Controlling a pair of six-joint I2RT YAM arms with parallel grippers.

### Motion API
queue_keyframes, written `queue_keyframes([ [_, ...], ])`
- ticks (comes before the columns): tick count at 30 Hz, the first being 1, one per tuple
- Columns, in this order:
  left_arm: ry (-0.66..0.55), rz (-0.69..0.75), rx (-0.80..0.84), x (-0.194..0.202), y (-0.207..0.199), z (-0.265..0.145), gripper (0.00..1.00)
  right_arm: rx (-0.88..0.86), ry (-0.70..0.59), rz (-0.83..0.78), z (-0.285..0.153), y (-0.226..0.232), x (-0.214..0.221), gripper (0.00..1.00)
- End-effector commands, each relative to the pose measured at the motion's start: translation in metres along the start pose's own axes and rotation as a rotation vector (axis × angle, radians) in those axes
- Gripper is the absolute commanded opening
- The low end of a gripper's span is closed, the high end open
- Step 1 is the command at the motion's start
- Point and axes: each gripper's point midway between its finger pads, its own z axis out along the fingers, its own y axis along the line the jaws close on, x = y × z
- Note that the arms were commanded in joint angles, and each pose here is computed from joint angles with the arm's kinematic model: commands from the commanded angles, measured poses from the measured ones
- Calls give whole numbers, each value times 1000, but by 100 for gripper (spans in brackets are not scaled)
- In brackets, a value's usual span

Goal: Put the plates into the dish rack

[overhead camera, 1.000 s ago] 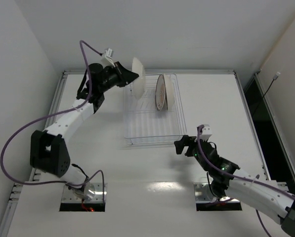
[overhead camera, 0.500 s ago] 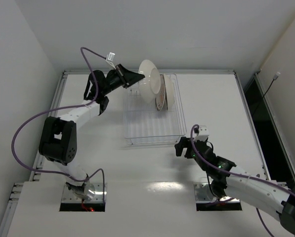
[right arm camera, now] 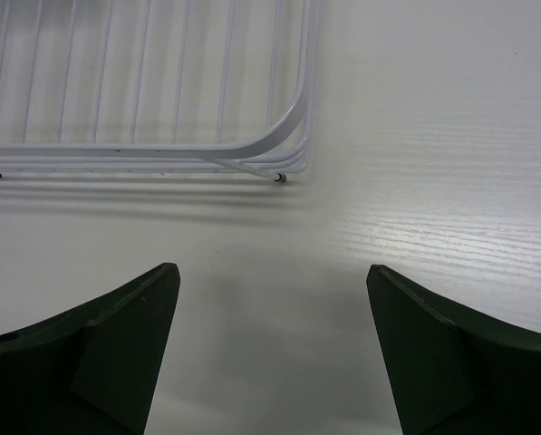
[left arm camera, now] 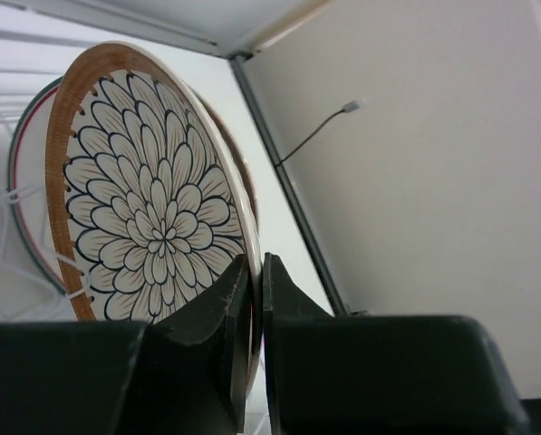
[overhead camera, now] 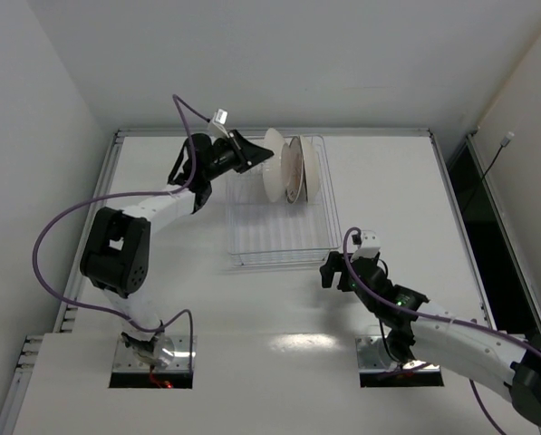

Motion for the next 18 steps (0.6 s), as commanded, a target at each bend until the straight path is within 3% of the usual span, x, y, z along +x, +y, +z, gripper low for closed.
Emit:
queue_keyframes([
  [1, -187, 178, 118, -52, -74, 1, 0, -35, -74, 56, -1, 16, -29, 83],
  [18, -325, 152, -73, -45, -67, 45, 0, -53, -85, 56, -4, 17, -31, 84],
])
